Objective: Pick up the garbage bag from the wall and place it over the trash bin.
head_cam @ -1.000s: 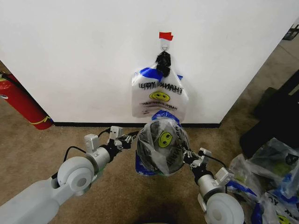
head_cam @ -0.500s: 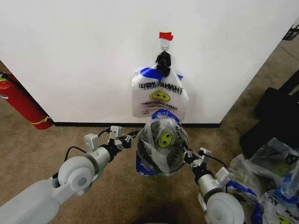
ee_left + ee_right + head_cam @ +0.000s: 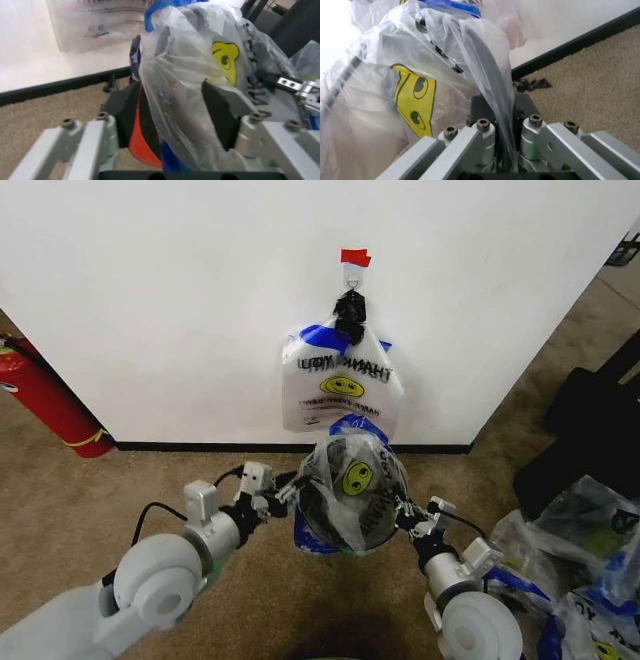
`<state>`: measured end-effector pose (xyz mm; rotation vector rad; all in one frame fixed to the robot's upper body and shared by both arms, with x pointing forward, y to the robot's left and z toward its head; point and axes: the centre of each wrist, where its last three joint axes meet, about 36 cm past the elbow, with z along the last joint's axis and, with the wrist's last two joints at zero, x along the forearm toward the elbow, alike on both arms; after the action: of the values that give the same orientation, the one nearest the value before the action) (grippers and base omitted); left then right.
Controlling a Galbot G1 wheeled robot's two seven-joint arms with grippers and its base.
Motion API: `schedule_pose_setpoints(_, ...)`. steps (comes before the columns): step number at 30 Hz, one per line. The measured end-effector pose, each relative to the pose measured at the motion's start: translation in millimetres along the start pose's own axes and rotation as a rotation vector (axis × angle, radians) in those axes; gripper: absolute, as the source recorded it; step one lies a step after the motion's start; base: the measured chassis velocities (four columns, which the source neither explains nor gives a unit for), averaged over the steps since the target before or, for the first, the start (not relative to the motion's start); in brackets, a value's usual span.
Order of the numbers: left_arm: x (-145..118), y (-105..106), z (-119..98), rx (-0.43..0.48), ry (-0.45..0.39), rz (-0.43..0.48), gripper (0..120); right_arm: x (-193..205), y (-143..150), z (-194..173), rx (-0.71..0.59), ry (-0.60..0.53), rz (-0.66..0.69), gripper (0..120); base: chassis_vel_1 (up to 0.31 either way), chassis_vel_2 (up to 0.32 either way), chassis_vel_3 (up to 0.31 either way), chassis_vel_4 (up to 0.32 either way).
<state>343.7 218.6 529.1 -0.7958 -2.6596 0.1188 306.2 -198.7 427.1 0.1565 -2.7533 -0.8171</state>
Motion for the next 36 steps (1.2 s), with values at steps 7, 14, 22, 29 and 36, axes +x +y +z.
schedule_pose_setpoints(7,-8,-1,-3,-0.053,0.023,-0.019,62,2,0,-2,0.004,-0.004,0.0,0,0.0,0.0,0.0,0.0)
schedule_pose_setpoints(14,-10,1,-1,-0.044,0.027,-0.023,37,1,1,-2,0.003,-0.005,-0.001,0,0.0,0.0,0.0,0.0)
schedule_pose_setpoints(22,-11,4,1,-0.033,0.021,-0.028,8,-1,0,-2,0.002,-0.005,-0.002,0,0.0,0.0,0.0,0.0)
schedule_pose_setpoints(29,-11,4,1,-0.024,0.007,-0.027,0,-2,0,0,-0.001,0.002,0.002,0,0.0,0.0,0.0,0.0)
schedule_pose_setpoints(36,-18,16,3,-0.008,0.008,-0.054,0,-1,0,1,-0.01,0.005,0.0,0,0.0,0.0,0.0,0.0)
